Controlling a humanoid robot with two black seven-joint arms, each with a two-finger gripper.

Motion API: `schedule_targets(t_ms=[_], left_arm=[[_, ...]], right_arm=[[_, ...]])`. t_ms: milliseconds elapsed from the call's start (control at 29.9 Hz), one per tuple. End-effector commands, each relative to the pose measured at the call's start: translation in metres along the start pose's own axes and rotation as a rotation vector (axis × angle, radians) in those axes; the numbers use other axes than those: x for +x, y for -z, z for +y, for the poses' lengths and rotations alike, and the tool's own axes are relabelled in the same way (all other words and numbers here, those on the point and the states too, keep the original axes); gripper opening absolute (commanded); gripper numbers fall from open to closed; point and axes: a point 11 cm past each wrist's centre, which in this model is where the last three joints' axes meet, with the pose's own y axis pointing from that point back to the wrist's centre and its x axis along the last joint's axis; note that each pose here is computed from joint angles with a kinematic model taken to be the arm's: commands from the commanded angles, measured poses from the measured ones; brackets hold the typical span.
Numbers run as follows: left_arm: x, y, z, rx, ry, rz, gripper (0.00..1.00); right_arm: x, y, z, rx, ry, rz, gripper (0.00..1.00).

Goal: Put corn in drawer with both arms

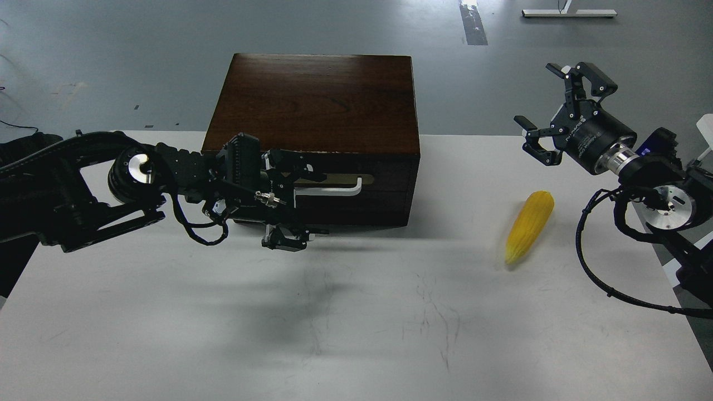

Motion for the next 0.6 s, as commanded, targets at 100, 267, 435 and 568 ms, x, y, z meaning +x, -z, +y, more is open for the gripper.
schedule_targets(t_ms=[100,267,435,568], left_arm=[[-0.003,0.001,0.002,-0.027,0.060,-0.046,0.98],[-0.001,0.003,-0.004,-0.028,0.065,-0.053,0.98],[0.000,0.006,-0.008,-0.023,0.071,-0.057,0.98],[0.004,0.010,-0.008,-0.019,0.093,-0.061,0.98]], right_arm=[[0.001,0.000,0.000,0.002,-0.003,-0.003,1.00],[0.001,0.000,0.000,0.004,-0.003,-0.005,1.00],[0.001,0.001,-0.001,0.006,-0.003,-0.005,1.00],[0.001,0.001,-0.001,0.007,-0.004,-0.006,1.00]])
